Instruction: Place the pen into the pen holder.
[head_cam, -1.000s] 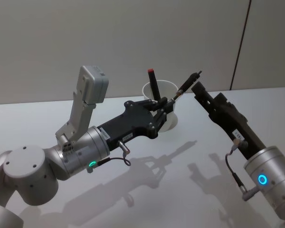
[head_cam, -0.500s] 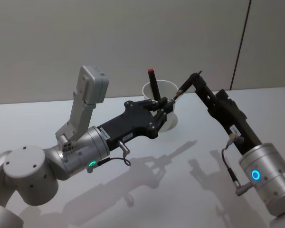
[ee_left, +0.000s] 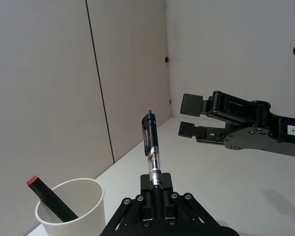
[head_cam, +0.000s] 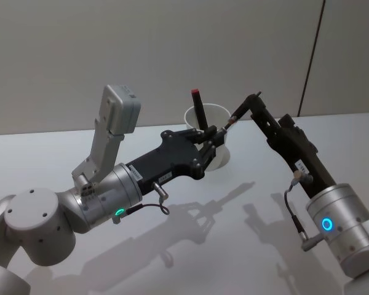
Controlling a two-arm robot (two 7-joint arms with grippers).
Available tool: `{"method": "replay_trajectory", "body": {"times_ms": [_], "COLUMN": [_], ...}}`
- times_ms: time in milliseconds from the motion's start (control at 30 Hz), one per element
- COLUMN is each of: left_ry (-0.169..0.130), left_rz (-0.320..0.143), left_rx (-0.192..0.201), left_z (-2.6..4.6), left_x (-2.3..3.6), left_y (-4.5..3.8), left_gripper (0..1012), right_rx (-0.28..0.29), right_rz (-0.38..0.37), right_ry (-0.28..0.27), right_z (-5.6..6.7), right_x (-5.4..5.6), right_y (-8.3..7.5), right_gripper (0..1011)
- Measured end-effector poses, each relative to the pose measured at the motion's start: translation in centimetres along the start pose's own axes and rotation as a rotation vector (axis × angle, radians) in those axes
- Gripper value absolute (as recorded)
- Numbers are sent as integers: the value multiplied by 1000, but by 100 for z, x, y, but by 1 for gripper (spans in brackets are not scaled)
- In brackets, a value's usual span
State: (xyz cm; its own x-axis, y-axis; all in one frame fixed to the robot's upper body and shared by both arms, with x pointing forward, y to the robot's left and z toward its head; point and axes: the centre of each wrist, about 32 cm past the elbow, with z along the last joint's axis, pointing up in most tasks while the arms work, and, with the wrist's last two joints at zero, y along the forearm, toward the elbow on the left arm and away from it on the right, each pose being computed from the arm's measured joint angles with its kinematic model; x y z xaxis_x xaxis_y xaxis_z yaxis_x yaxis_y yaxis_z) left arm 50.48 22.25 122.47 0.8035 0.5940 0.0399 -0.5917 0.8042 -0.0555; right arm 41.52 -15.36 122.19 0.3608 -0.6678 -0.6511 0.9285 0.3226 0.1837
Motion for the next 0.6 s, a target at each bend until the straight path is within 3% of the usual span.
{"method": "replay_trajectory", "body": {"times_ms": [600], "left_ry": [0], "left_rz": [0], "left_rx": [0], "left_z": [0], "left_x": [0], "left_y": [0], "left_gripper": [129], "right_rx": [-3], "right_rz": [3], "right_ry": [17], "right_z": [-18], "right_x": [-6], "right_y": [9], "right_gripper": [1001]}}
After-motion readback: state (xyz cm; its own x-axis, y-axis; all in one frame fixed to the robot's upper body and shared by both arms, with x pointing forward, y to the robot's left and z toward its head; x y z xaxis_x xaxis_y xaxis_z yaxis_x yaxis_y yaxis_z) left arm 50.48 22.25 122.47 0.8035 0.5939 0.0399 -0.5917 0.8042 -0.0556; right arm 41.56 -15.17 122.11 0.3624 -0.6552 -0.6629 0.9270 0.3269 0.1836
